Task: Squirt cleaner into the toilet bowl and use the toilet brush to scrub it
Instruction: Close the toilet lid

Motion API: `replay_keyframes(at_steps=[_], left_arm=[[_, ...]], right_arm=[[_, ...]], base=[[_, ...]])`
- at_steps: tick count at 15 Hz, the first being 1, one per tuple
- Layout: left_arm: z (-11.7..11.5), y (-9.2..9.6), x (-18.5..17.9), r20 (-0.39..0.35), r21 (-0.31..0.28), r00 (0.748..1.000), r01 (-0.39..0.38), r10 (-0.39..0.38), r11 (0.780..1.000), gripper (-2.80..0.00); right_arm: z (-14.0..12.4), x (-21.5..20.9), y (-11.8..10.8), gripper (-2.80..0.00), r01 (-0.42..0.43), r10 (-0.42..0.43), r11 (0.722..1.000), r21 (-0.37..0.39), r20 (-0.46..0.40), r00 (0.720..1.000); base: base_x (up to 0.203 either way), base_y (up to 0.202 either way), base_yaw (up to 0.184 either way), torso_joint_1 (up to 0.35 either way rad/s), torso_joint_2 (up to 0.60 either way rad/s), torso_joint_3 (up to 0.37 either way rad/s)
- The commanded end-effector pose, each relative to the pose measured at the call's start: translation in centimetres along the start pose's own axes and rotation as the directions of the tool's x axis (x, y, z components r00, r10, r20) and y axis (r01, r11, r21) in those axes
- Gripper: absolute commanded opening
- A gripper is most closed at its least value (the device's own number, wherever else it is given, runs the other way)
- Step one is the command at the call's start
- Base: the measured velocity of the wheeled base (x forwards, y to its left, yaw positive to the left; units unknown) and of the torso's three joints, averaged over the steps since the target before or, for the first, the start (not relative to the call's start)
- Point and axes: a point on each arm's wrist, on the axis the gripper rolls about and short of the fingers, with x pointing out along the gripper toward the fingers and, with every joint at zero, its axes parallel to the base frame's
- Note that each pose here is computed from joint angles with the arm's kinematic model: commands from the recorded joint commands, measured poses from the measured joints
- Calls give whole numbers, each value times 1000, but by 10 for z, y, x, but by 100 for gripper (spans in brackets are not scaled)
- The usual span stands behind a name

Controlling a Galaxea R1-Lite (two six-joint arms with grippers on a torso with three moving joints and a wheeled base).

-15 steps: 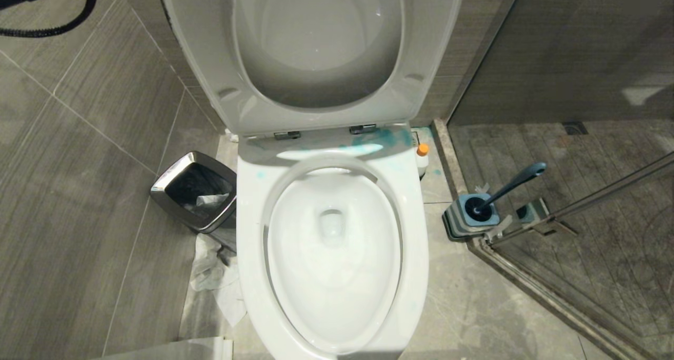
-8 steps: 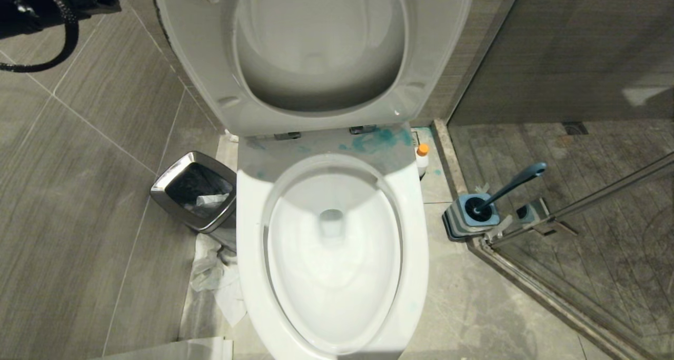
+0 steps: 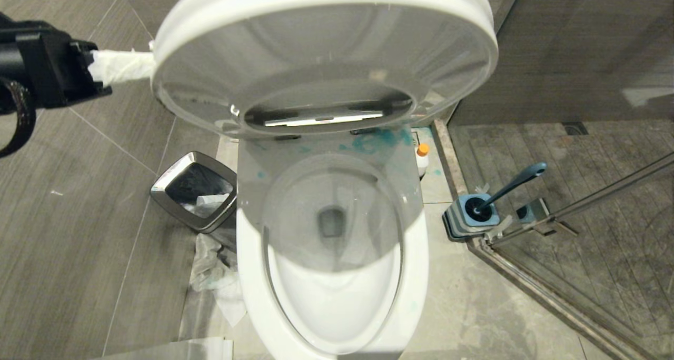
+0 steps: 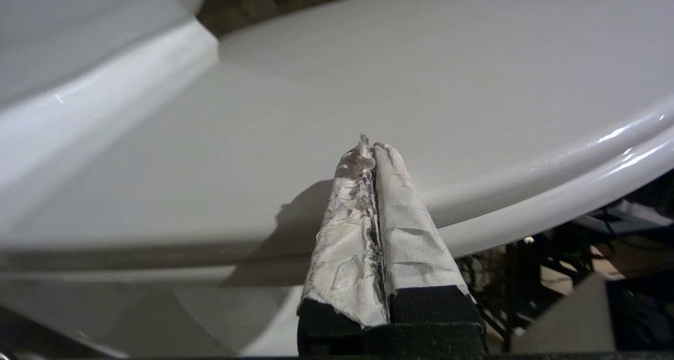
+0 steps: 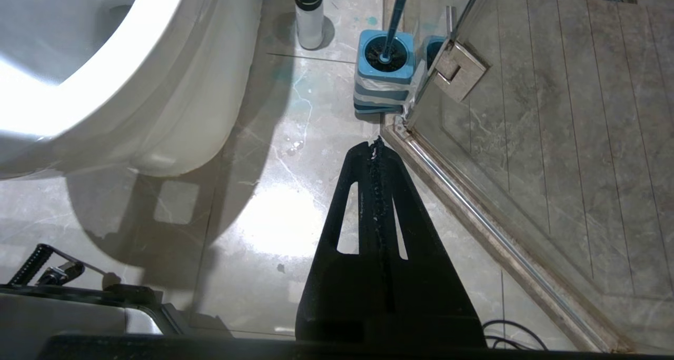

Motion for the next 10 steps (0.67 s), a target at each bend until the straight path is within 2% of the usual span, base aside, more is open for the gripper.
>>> replay_keyframes(at_steps=[1, 3, 7, 8, 10], left_arm=[[-29, -28, -11, -93, -170, 995, 7, -23, 985, -280], [-40, -37, -16, -132, -270, 991, -10, -27, 963, -280], [-34, -45, -29, -120, -291, 992, -64, 31, 955, -280], [-33, -46, -32, -123, -311, 991, -91, 55, 946, -280], [-26, -46, -33, -146, -342, 978, -193, 151, 920, -280]], right_arm=[[0, 0, 0, -280, -1, 1, 1000, -1, -1, 1000], [0, 0, 0, -280, -2, 2, 1000, -1, -1, 1000], [0, 0, 0, -280, -1, 1, 1000, -1, -1, 1000], [0, 0, 0, -280, -2, 2, 1000, -1, -1, 1000], [0, 0, 0, -280, -2, 2, 1000, -1, -1, 1000]], base=[[0, 0, 0, 0, 0, 0], [0, 0, 0, 0, 0, 0], [0, 0, 0, 0, 0, 0], [0, 0, 0, 0, 0, 0], [0, 0, 0, 0, 0, 0]])
